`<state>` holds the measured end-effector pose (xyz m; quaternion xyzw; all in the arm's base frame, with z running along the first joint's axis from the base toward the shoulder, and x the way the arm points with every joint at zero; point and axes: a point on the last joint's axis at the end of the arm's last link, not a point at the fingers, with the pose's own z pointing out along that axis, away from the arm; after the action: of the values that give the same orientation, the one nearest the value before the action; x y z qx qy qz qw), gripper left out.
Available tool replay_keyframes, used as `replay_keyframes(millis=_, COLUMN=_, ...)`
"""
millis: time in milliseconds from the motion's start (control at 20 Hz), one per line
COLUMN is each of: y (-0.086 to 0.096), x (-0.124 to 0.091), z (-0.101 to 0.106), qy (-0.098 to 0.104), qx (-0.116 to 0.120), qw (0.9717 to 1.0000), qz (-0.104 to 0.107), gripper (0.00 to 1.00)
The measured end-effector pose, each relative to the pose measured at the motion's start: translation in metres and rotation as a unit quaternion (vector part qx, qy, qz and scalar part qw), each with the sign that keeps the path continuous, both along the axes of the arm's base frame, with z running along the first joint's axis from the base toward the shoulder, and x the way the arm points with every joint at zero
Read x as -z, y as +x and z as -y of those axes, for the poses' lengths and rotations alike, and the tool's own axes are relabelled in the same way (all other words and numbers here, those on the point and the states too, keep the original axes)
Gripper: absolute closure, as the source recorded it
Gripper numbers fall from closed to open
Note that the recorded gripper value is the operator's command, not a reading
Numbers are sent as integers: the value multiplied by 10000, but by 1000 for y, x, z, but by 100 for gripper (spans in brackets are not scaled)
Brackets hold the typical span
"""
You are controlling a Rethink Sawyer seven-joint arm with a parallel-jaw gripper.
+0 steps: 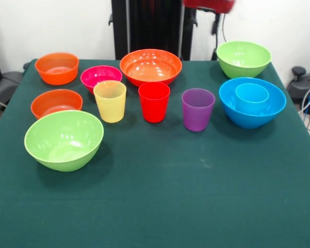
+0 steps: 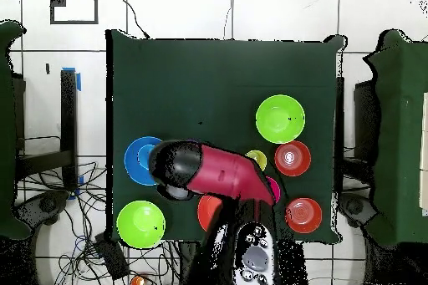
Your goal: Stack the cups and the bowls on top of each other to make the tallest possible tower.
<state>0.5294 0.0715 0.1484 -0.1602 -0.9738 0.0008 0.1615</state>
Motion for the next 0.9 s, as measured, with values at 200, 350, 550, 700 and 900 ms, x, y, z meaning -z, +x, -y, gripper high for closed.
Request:
replay_keyframes(millis=200, y=-15, x=-2, z=35, qy=15, qx=317, qw=9991, qz=263, gripper=0)
replay_keyframes(millis=350, y=-27, x=-1, z=58, qy=12, qx=487, qw=9977, qz=474, gripper=0)
replay_keyframes(millis=550, y=-47, x=3, z=85, qy=-7, qx=565, qw=9955, qz=766, gripper=0)
replay_keyframes(millis=700, y=-63, x=9, z=105, qy=-29, qx=465, qw=9938, qz=1005, gripper=0)
replay_keyframes(millis=900, y=-83, x=21, z=129, qy=-24, qx=150, qw=9916, qz=1281, gripper=0)
